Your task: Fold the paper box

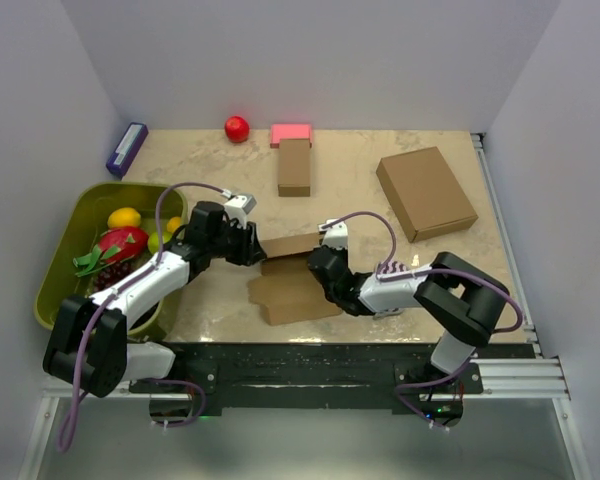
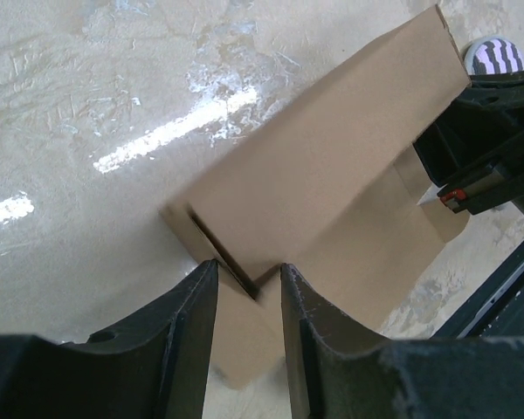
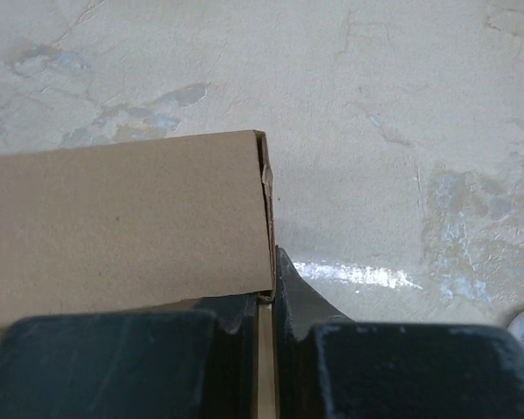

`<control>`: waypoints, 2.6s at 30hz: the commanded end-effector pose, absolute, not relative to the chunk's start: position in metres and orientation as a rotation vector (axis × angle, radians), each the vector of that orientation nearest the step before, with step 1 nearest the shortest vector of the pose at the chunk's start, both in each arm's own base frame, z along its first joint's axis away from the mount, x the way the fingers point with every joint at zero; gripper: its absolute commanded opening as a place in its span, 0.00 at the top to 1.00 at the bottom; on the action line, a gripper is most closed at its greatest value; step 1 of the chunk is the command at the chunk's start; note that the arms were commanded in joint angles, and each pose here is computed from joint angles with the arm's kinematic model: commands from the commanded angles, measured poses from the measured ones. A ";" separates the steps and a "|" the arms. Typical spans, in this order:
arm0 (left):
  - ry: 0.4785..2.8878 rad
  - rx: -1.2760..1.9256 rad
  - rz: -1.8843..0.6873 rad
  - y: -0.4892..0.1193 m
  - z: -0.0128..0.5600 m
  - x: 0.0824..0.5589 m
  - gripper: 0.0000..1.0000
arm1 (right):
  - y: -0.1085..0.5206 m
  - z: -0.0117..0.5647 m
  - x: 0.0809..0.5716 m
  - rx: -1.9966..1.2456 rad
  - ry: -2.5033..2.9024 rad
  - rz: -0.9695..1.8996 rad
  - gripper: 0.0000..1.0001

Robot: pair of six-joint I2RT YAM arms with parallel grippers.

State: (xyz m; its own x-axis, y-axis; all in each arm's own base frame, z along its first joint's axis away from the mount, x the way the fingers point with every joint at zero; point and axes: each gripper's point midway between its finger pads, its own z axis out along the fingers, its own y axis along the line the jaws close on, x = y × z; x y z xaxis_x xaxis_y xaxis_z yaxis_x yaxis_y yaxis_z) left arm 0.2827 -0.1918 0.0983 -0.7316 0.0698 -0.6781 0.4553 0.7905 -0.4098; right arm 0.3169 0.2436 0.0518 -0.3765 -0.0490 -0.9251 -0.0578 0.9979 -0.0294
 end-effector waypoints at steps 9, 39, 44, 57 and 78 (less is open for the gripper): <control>2.325 0.436 -0.786 -0.195 0.095 0.274 0.62 | 0.218 0.031 0.314 0.067 1.999 -0.187 1.00; 2.207 0.188 -0.983 -0.189 0.121 0.317 0.33 | 0.242 0.028 0.289 -0.186 1.995 0.021 1.00; 2.245 0.180 -0.972 -0.188 0.110 0.317 0.39 | 0.247 0.027 0.287 -0.208 1.991 0.029 1.00; 2.337 0.268 -0.936 -0.208 0.084 0.299 0.66 | 0.247 0.024 0.289 -0.160 2.010 -0.041 1.00; 2.353 0.316 -0.942 -0.219 0.079 0.287 0.74 | 0.203 0.001 0.294 0.163 2.047 -0.310 1.00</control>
